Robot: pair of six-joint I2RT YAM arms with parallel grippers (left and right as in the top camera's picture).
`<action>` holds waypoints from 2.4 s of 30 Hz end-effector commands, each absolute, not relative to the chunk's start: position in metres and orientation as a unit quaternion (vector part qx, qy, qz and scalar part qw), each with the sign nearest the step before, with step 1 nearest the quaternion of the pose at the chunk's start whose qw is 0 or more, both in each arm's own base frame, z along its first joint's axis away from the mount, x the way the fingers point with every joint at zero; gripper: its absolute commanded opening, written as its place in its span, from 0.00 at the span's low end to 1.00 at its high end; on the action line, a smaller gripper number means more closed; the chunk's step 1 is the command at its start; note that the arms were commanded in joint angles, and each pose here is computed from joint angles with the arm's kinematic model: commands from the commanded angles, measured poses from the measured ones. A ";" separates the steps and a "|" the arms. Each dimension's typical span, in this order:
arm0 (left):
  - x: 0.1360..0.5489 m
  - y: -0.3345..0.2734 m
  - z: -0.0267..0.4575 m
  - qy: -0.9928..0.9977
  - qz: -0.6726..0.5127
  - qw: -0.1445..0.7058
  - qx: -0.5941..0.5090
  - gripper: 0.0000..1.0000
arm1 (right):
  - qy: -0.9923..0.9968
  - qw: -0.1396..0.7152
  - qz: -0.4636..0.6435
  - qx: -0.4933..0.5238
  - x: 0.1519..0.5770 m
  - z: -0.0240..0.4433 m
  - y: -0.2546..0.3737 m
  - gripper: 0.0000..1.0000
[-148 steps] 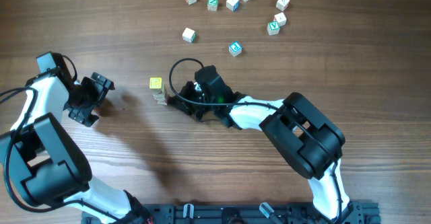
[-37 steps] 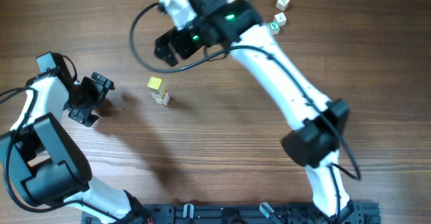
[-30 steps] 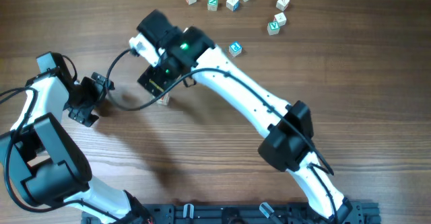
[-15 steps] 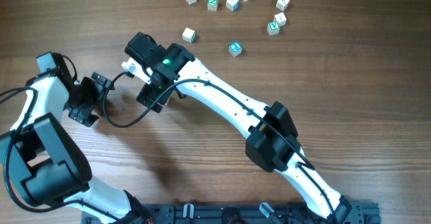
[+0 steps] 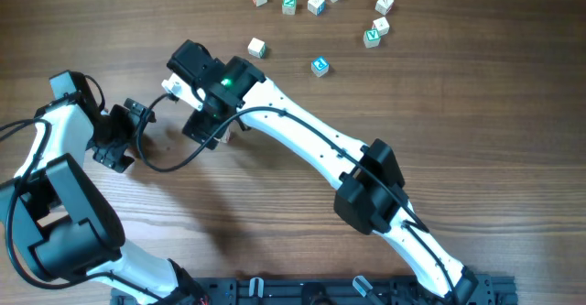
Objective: Form a tower
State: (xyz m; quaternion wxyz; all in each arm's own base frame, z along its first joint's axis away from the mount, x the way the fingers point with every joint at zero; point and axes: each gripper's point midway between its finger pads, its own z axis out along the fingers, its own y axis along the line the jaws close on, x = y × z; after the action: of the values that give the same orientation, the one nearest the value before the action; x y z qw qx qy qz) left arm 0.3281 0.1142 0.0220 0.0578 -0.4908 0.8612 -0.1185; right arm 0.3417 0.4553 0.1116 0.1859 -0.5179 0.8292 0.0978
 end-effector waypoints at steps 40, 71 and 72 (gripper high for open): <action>0.371 0.006 0.041 0.950 -0.235 0.110 -0.174 0.04 | 0.927 -0.098 0.326 0.155 0.325 0.035 0.384 0.04; 0.349 -0.008 0.038 0.919 -0.262 0.030 -0.294 0.04 | 0.935 -0.104 0.279 0.193 0.334 0.023 0.346 0.04; 0.349 -0.008 0.036 0.918 -0.263 0.031 -0.297 0.04 | 0.936 -0.102 0.280 0.187 0.334 0.023 0.346 0.04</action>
State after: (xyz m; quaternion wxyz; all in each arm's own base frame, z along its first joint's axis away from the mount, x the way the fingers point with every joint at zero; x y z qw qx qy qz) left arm 0.3498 -0.0082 0.0417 0.0311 -0.2913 0.9176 -0.2688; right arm 0.3335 0.3486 0.0230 -0.1097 0.1960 0.9324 0.2831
